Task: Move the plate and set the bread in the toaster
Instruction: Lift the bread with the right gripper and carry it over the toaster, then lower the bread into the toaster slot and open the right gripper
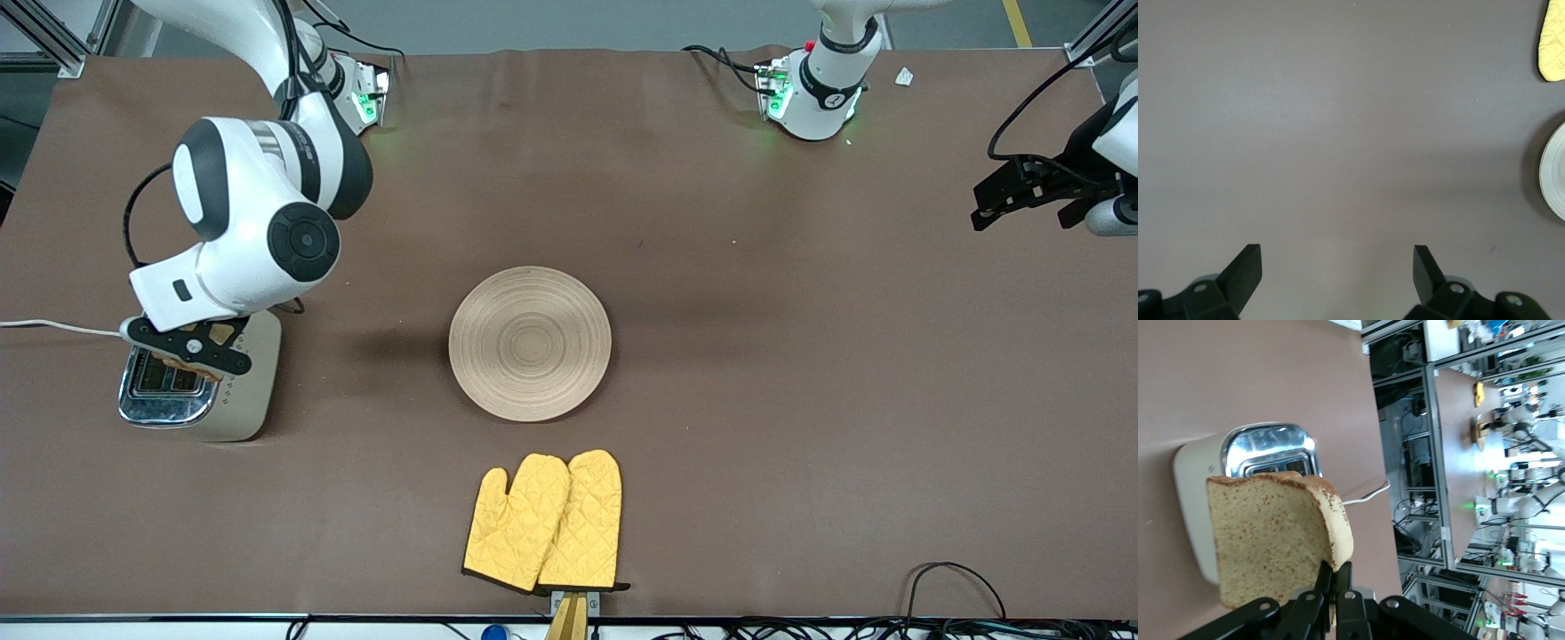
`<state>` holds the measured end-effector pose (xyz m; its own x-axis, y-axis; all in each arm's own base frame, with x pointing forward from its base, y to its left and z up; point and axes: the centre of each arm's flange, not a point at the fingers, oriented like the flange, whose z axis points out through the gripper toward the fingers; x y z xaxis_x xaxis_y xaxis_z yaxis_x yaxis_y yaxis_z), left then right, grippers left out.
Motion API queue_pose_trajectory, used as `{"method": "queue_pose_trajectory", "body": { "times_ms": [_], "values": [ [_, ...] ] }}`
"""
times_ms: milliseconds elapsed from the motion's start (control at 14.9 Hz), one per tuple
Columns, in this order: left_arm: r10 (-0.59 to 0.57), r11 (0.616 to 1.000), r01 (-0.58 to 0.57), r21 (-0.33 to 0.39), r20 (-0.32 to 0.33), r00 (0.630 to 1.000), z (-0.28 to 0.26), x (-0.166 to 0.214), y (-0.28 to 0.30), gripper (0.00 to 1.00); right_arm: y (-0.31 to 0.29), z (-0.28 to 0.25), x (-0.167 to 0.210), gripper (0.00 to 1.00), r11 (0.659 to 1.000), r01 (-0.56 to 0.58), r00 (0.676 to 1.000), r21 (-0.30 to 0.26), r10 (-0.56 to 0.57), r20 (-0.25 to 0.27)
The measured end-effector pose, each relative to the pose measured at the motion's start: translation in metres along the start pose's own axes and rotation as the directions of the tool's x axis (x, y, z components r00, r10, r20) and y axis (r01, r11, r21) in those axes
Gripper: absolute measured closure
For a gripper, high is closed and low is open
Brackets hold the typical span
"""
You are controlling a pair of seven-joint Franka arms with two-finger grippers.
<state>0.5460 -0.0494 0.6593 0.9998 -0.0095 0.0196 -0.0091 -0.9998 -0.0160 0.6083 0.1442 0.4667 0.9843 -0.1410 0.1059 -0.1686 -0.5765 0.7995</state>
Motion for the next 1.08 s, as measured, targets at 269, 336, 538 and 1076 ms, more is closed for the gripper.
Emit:
{"method": "queue_pose_trajectory", "body": {
  "times_ms": [269,336,538,1076],
  "values": [
    [0.003,1.000,-0.003,0.000,0.000,1.000,0.000,0.000,0.000,0.00,-0.011,0.043,0.005,0.95,0.999,-0.006,0.999,-0.039,0.005,-0.039],
    [0.003,1.000,-0.003,0.000,0.000,1.000,0.000,0.000,0.000,0.00,-0.005,0.052,0.008,0.95,0.999,-0.010,0.999,-0.042,0.009,-0.042],
    [0.001,1.000,-0.001,0.000,0.000,1.000,0.000,0.000,-0.002,0.00,0.012,0.065,0.008,0.95,0.999,-0.025,0.999,-0.040,0.023,-0.046],
    [0.023,1.000,-0.023,0.000,0.011,1.000,0.006,-0.001,0.010,0.00,0.017,0.088,-0.011,0.95,0.999,0.008,0.998,-0.040,-0.011,-0.057]
  ]
}}
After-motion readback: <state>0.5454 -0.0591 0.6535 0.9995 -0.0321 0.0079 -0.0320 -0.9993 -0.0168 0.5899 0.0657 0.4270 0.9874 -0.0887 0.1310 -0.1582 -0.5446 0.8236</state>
